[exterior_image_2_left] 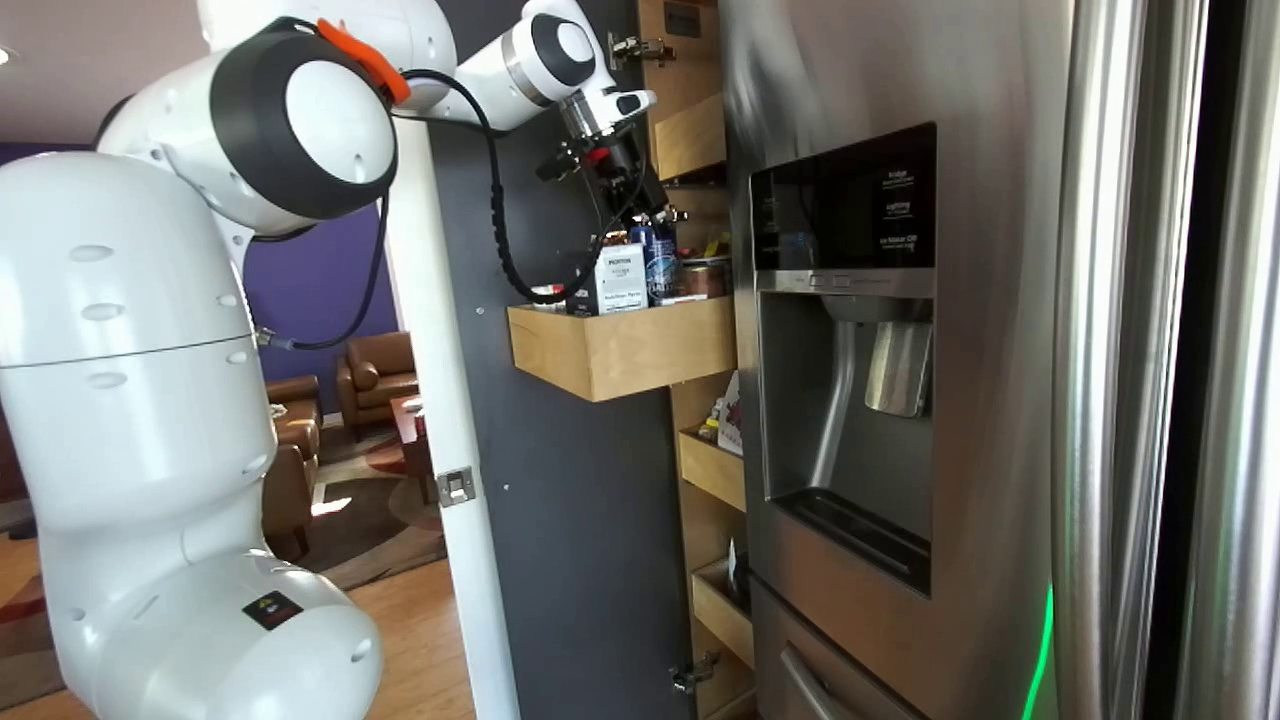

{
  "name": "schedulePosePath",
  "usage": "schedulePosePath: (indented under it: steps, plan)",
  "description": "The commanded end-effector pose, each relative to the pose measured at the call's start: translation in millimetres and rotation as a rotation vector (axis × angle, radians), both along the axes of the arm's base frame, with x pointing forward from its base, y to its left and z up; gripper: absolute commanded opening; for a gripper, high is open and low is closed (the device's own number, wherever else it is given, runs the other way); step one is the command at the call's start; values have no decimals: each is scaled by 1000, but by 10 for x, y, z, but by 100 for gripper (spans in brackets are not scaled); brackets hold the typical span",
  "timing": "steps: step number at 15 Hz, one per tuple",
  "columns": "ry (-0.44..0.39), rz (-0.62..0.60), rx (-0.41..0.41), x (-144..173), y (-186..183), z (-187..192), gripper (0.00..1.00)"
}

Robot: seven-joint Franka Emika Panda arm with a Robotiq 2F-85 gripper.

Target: Pull out the second drawer from the top

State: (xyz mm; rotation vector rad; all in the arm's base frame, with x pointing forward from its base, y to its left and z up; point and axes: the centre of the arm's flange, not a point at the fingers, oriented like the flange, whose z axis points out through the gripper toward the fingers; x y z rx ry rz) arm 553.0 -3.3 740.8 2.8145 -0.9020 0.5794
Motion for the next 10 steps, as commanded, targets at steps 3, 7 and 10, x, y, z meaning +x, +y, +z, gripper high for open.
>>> schedulePosePath:
  steps: [3, 7, 10]
  plan:
    - [-33, -15, 14, 17, -20, -92, 61]
    - [-37, -15, 13, 16, -23, -86, 55]
    - [-38, -13, 15, 8, -22, -70, 55]
